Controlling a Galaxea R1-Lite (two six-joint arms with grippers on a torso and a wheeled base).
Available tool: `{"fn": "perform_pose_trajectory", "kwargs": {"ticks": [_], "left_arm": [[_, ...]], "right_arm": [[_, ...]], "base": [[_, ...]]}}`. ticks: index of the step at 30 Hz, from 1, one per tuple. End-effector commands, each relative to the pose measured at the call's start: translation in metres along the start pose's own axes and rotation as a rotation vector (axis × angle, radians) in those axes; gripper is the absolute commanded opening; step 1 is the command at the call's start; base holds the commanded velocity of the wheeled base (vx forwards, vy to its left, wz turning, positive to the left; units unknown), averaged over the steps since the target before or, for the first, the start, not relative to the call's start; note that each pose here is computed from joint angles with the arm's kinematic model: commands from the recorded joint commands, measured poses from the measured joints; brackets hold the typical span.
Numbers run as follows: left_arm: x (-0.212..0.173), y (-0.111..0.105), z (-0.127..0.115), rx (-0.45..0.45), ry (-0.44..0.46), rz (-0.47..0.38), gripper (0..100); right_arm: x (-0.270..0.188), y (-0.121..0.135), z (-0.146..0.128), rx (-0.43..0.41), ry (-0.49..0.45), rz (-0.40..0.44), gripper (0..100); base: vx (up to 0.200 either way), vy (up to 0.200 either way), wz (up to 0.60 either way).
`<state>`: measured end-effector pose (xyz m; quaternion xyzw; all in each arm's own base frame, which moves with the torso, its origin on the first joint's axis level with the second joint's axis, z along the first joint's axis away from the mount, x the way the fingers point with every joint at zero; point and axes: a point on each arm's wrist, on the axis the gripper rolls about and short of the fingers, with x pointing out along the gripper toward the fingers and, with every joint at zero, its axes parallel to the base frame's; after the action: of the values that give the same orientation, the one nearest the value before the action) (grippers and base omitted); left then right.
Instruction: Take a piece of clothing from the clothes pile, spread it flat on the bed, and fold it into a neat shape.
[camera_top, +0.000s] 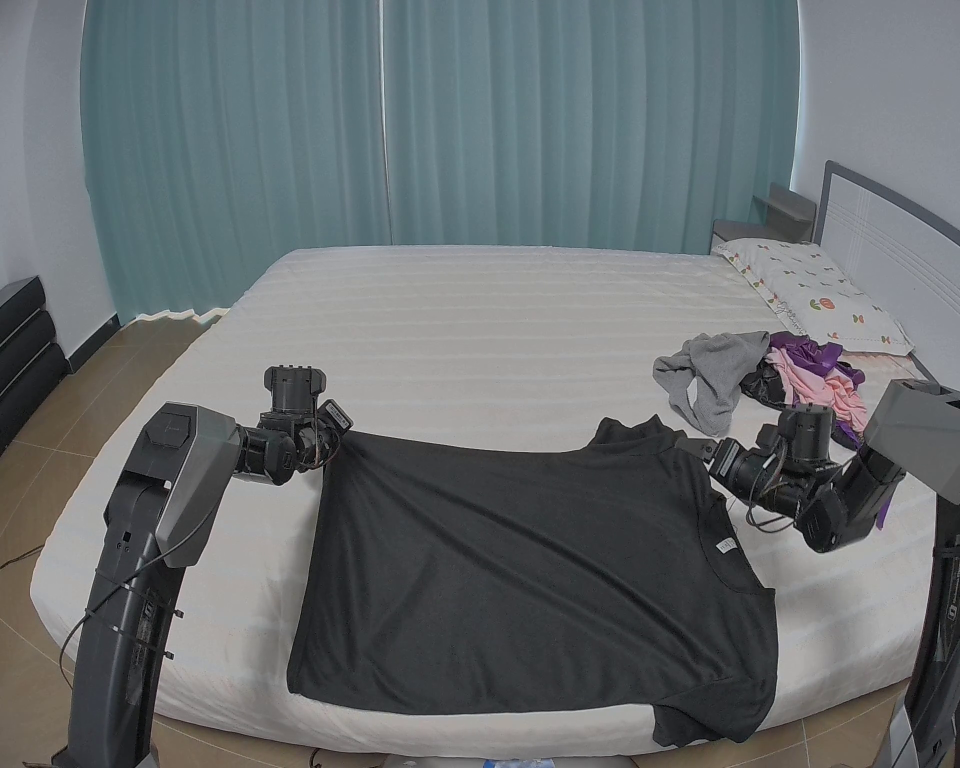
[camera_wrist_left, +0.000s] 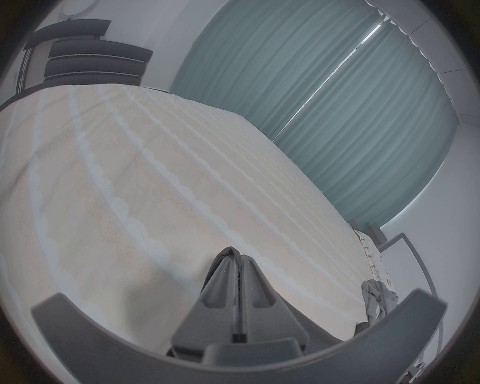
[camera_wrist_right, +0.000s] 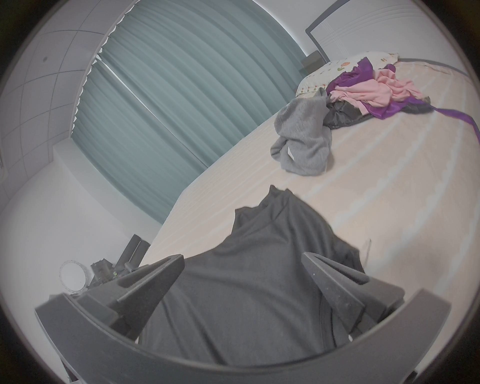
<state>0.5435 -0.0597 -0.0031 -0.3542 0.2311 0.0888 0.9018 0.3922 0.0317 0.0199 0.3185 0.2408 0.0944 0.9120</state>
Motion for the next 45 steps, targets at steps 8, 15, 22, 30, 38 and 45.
{"fn": "perform_pose_trajectory", "kwargs": {"ticks": [8,15,22,30,38,45], "left_arm": [[-0.001,0.000,0.004,0.019,-0.040,0.032,0],[-0.001,0.000,0.004,0.020,-0.037,0.035,0],[-0.001,0.001,0.001,0.019,-0.028,0.040,0],[-0.001,0.003,0.000,0.016,-0.024,0.046,0],[0.000,0.005,-0.002,0.017,-0.021,0.049,0],[0.000,0.005,-0.002,0.017,-0.021,0.051,0]], "right_arm": [[0.091,-0.035,0.032,-0.050,0.009,-0.102,100],[0.108,-0.038,0.029,-0.060,0.017,-0.104,100],[0.126,-0.047,0.033,-0.063,-0.007,-0.099,100],[0.138,-0.056,0.042,-0.057,-0.022,-0.108,100],[0.141,-0.060,0.038,-0.055,-0.015,-0.110,0],[0.142,-0.060,0.038,-0.054,-0.021,-0.106,0]], "base": [[0.000,0.000,0.00],[0.000,0.000,0.00],[0.000,0.000,0.00],[0.000,0.000,0.00],[0.000,0.000,0.00],[0.000,0.000,0.00]]}}
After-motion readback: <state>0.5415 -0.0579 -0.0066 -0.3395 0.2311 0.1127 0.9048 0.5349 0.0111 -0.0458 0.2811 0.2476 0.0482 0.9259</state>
